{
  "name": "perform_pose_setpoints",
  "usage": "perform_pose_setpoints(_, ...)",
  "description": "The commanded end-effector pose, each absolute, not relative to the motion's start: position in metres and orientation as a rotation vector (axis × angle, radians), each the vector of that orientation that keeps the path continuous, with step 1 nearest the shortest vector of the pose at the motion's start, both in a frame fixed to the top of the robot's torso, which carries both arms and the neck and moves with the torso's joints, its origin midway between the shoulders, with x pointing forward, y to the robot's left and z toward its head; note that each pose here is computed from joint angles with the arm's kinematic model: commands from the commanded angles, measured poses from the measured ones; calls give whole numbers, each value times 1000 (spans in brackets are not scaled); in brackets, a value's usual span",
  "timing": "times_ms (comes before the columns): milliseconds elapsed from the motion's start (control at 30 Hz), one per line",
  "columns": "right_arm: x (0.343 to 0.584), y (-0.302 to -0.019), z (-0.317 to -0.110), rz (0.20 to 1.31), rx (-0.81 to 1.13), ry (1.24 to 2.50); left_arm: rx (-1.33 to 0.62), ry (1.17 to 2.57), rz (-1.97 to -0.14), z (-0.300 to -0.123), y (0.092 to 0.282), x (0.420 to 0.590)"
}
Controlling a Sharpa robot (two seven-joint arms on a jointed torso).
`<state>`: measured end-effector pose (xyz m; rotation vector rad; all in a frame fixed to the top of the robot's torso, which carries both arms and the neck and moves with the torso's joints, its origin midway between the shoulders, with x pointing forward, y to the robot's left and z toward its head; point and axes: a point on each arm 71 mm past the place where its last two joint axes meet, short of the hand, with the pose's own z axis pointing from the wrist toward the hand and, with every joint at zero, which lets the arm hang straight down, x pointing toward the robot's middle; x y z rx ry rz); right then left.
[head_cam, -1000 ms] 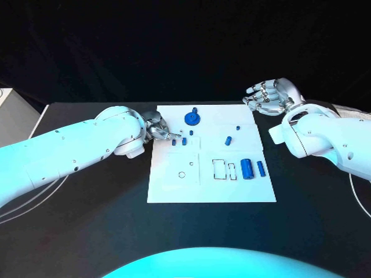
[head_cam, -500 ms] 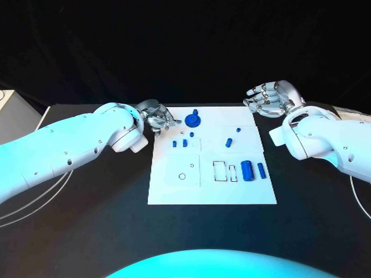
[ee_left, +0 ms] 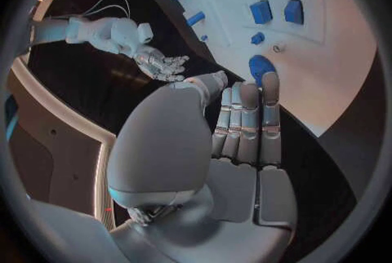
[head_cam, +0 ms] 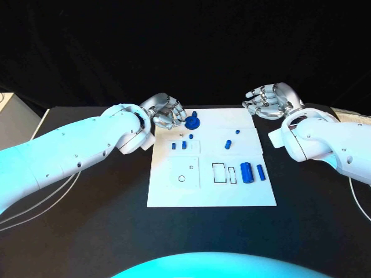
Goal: Assemble the parts on the task board
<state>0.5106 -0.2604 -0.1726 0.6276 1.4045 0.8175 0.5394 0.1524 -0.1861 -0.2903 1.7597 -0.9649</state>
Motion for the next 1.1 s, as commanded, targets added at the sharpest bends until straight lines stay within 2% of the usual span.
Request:
perform_pose_setpoints(33,510,-258,-172,834,609,1407,-46,1647,-939,-183,142,538)
perform_pose_setpoints(267,510,-257,-172,836,609,1407,105,1639,-842,-192,128,540)
perform_pose_setpoints(633,510,-255,-172,839,608,1408,222,1724,-732,-207,105,542)
perform_pose_setpoints(1100,509,-254,-171,844,607,1408,250,1807,-654,-215,98,543)
